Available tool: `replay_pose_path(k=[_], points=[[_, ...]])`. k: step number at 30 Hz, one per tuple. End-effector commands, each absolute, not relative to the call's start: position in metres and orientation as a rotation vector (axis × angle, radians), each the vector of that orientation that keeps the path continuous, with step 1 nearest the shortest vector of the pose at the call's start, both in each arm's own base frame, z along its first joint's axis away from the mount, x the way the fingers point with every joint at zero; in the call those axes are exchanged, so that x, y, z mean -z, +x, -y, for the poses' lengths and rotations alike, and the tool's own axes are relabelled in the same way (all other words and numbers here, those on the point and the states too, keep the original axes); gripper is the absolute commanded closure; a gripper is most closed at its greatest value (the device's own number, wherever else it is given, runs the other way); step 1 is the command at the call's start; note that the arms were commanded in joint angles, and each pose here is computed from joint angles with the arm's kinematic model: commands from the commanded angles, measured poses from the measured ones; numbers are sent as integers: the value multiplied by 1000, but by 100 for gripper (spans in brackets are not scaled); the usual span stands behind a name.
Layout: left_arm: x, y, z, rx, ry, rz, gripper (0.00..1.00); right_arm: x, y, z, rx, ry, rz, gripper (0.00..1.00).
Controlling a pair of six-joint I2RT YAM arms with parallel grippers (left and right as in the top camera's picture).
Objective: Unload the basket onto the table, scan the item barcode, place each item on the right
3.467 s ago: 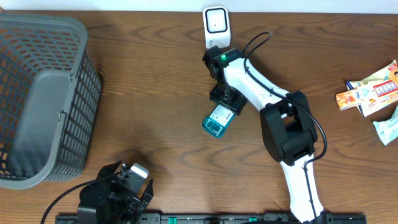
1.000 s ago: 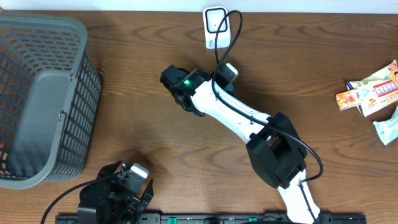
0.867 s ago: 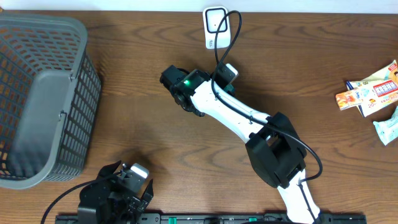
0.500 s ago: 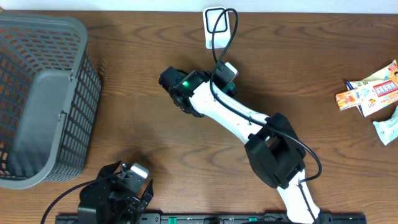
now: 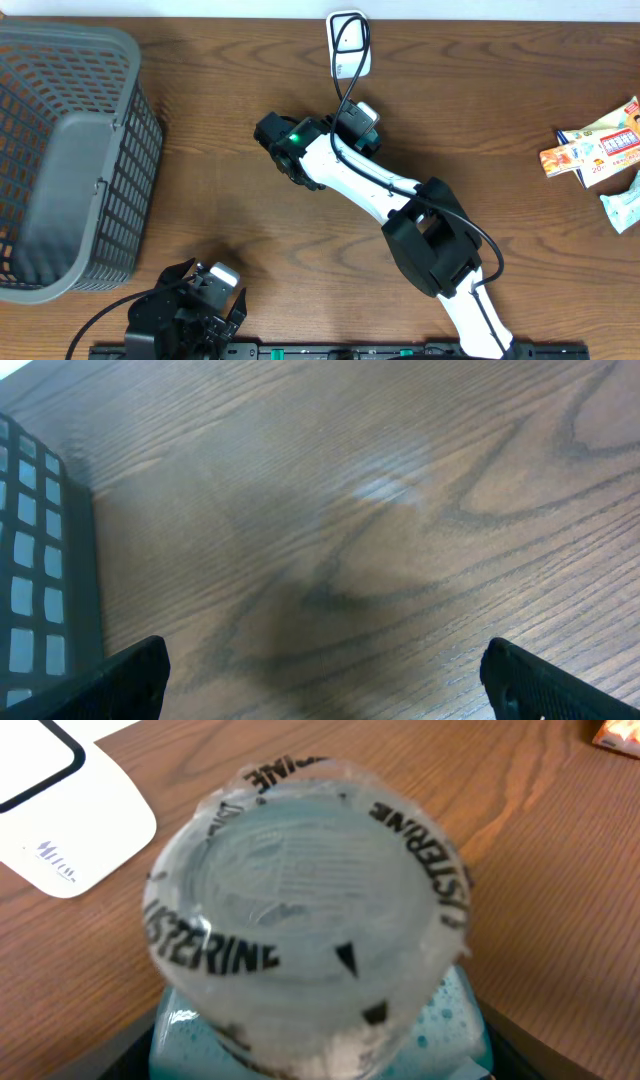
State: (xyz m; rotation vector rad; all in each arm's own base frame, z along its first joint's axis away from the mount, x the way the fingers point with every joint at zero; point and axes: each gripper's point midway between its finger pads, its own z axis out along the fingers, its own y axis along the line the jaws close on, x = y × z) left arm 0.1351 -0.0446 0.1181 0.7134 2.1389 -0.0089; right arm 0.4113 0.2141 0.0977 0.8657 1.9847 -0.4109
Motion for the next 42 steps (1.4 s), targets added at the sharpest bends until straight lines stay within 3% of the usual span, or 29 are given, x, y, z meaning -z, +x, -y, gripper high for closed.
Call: replay_pose_path(k=[1, 5, 12, 21, 29, 42], points=[[-115, 134, 42, -11, 716, -2154, 0, -96, 412, -216, 423, 851, -1951, 30], [-115, 134, 42, -11, 716, -2154, 1, -96, 411, -215, 427, 849, -1957, 15], [-115, 134, 42, -11, 716, -2154, 1, -98, 403, -227, 428, 799, -1973, 1], [-115, 134, 42, -11, 716, -2154, 1, -112, 396, -228, 409, 805, -2001, 1], [-115, 134, 42, -11, 716, -2154, 1, -154, 379, -221, 361, 793, -2099, 1], [-115, 134, 42, -11, 716, -2154, 1, -238, 344, -221, 167, 468, -2345, 1]])
